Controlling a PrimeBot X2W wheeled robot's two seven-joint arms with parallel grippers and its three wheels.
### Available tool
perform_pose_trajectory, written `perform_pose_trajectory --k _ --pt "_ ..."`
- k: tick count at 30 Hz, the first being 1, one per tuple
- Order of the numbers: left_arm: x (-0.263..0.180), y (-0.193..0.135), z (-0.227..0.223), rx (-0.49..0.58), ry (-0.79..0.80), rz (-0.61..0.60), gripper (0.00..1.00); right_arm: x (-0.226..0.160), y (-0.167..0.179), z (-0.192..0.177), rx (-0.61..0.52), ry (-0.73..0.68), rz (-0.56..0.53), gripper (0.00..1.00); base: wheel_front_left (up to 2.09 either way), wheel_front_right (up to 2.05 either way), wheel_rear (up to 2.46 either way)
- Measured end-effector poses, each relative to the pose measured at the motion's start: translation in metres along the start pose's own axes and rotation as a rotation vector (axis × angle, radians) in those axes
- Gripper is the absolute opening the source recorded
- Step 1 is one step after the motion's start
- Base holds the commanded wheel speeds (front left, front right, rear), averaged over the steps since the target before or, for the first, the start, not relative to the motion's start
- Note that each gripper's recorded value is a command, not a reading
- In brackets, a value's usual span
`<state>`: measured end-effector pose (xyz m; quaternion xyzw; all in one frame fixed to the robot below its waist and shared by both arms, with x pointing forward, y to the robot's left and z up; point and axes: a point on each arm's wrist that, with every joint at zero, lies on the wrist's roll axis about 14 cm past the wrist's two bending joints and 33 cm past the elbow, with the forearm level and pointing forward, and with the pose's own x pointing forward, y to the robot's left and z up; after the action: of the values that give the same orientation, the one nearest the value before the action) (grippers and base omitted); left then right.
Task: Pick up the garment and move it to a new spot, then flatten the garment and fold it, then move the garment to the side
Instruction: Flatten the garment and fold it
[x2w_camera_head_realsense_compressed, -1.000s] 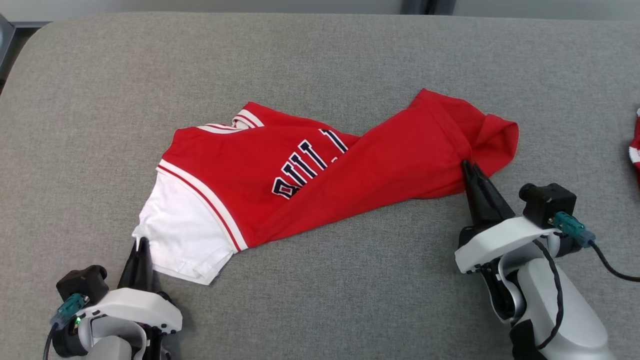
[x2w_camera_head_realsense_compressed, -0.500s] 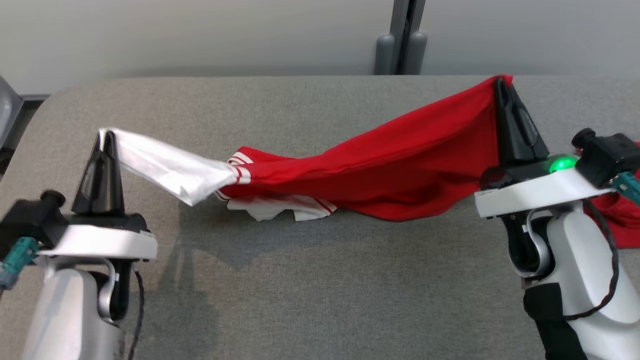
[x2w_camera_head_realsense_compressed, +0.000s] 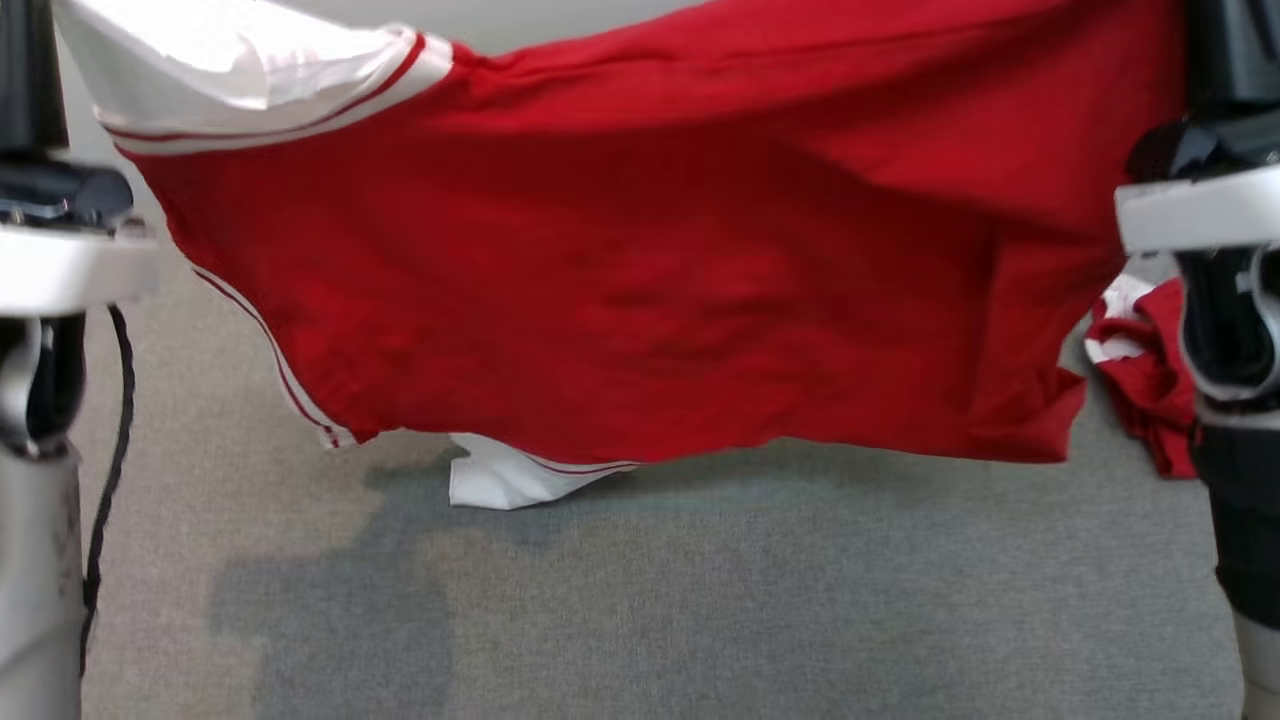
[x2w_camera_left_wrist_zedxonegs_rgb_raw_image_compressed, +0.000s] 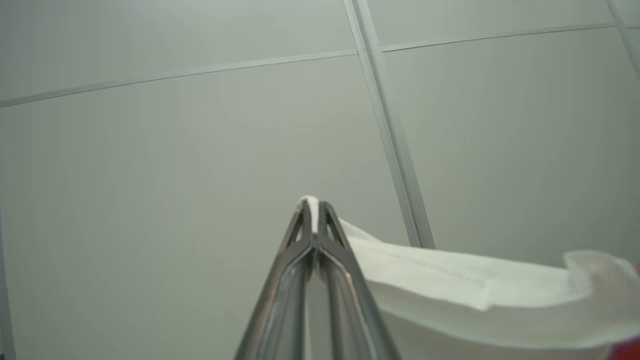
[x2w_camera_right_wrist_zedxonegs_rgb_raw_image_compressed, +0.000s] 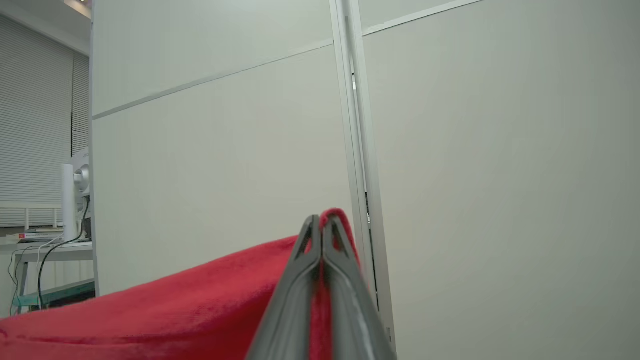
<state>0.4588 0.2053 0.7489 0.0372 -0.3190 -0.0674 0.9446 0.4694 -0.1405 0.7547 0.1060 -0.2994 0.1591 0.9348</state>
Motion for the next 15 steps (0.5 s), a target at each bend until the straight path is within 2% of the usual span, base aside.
perform_pose_trajectory --k 4,10,12,15 --pt "0.025 -0.003 -0.023 0.011 0.045 -0.026 0.00 0.020 -0.011 -0.033 -0.014 0.074 -0.016 0.00 0.00 0.00 0.00" --pt "0.078 0.006 -0.074 0.071 0.088 -0.009 0.00 0.071 -0.043 -0.091 -0.088 0.136 -0.066 0.00 0.00 0.00 0.00" --pt "0.096 0.015 -0.083 0.085 0.077 0.020 0.00 0.093 -0.052 -0.095 -0.110 0.103 -0.080 0.00 0.00 0.00 0.00" --pt "0.126 0.026 -0.070 0.115 -0.010 0.053 0.00 0.125 -0.061 -0.083 -0.156 0.006 -0.088 0.00 0.00 0.00 0.00"
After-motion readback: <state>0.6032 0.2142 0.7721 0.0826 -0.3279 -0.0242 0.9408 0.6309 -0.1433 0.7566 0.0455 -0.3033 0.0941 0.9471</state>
